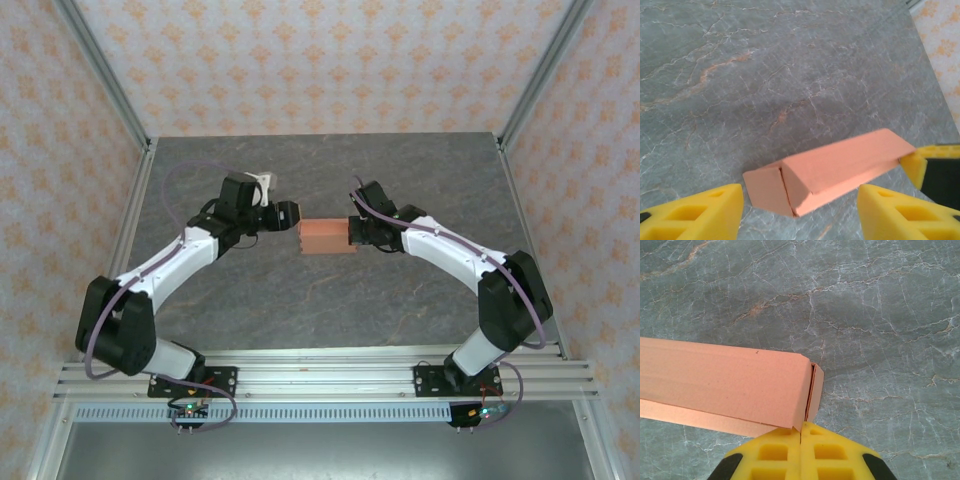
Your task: Fold the paper box
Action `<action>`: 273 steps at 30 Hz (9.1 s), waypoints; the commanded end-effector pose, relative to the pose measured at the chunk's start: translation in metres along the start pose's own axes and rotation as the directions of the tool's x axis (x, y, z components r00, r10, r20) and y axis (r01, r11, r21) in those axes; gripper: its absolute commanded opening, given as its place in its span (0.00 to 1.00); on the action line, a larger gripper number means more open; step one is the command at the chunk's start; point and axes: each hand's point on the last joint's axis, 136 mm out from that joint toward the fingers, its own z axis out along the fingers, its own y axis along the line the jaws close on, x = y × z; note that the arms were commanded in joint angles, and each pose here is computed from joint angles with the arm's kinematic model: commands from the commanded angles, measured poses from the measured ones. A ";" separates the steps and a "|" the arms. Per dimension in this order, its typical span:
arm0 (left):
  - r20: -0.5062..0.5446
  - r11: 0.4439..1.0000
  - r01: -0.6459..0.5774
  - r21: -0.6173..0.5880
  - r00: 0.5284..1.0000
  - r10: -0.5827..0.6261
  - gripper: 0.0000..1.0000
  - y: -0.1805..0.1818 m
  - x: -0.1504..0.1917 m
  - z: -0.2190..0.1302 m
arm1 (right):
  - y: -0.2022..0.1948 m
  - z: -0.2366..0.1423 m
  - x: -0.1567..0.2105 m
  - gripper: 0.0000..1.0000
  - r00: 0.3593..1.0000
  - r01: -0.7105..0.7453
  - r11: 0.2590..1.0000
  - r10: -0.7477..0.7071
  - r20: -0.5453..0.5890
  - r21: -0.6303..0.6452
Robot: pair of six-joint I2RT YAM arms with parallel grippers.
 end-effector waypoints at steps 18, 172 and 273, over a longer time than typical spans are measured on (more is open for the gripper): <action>-0.090 0.979 0.193 0.064 0.978 -0.187 0.47 0.005 0.034 0.050 | -0.006 -0.005 0.002 0.01 1.000 0.000 1.000 0.000 0.021 0.027; -0.092 0.971 0.239 -0.008 0.967 -0.239 0.24 0.036 0.101 0.063 | -0.024 0.009 -0.012 0.39 0.908 -0.411 0.839 0.412 -0.077 -0.356; -0.041 1.000 0.031 -0.004 0.999 -0.031 0.53 0.002 0.114 0.046 | -0.001 0.021 0.047 0.33 0.981 -0.192 0.885 0.170 -0.088 -0.424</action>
